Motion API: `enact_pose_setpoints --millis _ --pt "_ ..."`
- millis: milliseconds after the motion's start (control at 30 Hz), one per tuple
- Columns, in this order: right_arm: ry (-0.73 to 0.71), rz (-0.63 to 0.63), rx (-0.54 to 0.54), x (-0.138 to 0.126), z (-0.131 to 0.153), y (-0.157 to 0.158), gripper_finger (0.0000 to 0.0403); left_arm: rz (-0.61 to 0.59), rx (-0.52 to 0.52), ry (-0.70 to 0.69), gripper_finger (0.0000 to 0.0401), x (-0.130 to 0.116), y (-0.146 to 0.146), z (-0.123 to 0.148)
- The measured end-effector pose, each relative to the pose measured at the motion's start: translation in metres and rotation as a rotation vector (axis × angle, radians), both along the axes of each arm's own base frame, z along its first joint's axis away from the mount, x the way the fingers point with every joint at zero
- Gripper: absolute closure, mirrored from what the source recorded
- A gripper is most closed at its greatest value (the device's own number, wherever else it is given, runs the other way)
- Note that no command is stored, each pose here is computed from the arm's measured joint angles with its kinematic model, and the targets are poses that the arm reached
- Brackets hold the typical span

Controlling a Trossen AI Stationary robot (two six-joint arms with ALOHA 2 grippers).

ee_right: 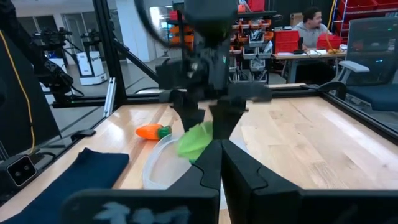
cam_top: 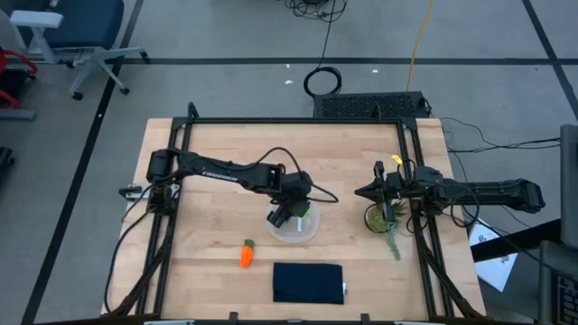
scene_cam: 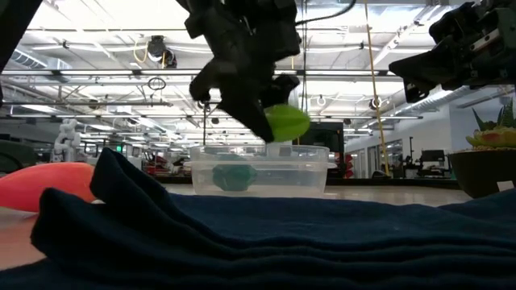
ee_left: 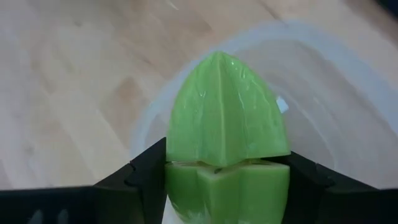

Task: Pick and placing Produce into tupperware
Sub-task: Put the green starfruit into the bin

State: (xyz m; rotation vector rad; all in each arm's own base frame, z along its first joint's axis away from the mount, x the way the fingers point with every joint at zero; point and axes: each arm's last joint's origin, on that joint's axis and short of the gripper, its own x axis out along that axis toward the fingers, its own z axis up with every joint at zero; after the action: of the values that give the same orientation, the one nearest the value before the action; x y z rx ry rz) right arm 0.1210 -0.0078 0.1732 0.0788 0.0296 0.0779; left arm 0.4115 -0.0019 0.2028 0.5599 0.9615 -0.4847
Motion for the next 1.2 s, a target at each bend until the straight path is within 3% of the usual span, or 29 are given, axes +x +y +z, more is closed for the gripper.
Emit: enact_pose_setpoints --millis 600,1200 --pt "0.0 0.0 -0.008 0.0 0.0 0.0 0.0403 -0.096 0.022 -0.005 0.019 0.013 -0.005 -0.028" --pt "0.0 0.0 -0.008 0.0 0.0 0.0 0.0403 -0.107 -0.008 0.037 0.0185 0.015 -0.006 -0.046"
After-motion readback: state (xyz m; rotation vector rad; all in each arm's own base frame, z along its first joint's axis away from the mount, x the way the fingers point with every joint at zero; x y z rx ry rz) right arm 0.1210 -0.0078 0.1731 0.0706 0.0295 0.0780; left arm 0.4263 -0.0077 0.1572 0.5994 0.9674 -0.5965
